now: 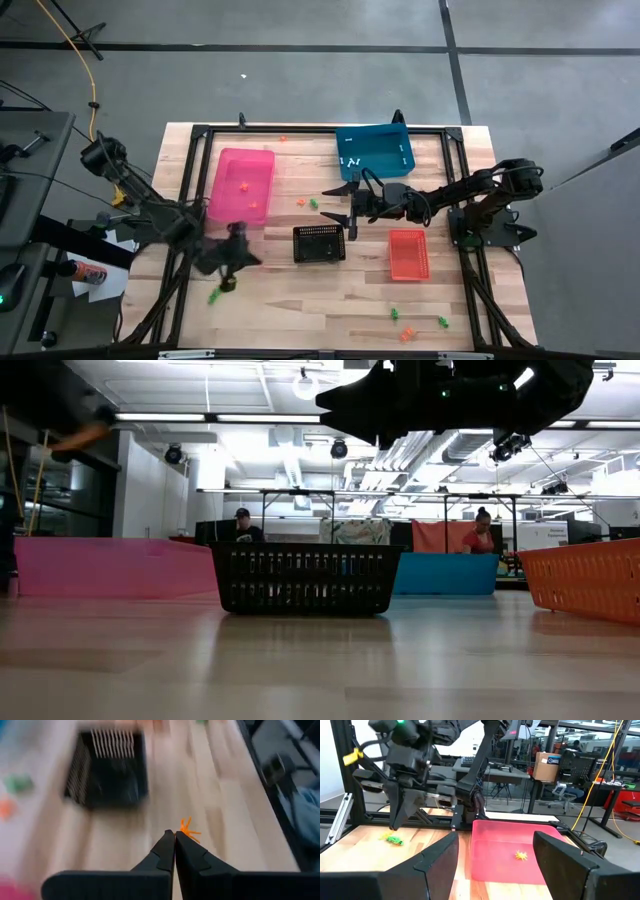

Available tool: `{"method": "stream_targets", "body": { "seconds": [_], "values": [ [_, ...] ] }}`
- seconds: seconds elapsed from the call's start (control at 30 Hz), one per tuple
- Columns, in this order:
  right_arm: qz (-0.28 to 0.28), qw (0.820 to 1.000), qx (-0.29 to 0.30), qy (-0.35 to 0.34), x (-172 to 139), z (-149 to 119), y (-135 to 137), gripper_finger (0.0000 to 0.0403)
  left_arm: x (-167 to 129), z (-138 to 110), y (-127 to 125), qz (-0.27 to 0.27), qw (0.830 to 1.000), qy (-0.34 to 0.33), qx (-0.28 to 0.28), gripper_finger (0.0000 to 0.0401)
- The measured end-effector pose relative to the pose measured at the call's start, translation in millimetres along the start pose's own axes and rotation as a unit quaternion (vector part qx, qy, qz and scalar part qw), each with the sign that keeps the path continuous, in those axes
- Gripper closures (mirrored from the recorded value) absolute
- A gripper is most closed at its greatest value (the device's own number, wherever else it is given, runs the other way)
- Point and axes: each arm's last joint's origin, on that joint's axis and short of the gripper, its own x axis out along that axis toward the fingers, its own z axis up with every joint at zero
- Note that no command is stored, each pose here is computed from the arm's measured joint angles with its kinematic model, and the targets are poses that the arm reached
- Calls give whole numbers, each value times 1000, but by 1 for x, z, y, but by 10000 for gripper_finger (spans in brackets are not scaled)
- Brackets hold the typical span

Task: Sort Halloween decoration
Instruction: Put the orange spider toy into the pink bin

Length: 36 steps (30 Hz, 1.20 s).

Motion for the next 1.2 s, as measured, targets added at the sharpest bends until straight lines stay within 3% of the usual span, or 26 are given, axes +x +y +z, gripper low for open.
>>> {"method": "stream_targets", "body": {
  "seconds": [0.27,0.43,0.6,1.2],
  "values": [
    [0,1000,-4,-1,0,0,0,151,40,40,54,-13,984,-147,97,401],
    [5,1000,-20,-9,0,2,1,151,46,60,89,33,966,-220,136,401],
    [30,999,-26,-12,0,2,2,151,40,74,111,77,949,-275,133,401],
    [34,999,-14,-15,0,2,3,151,39,76,120,77,947,-284,131,401]
  ]
}}
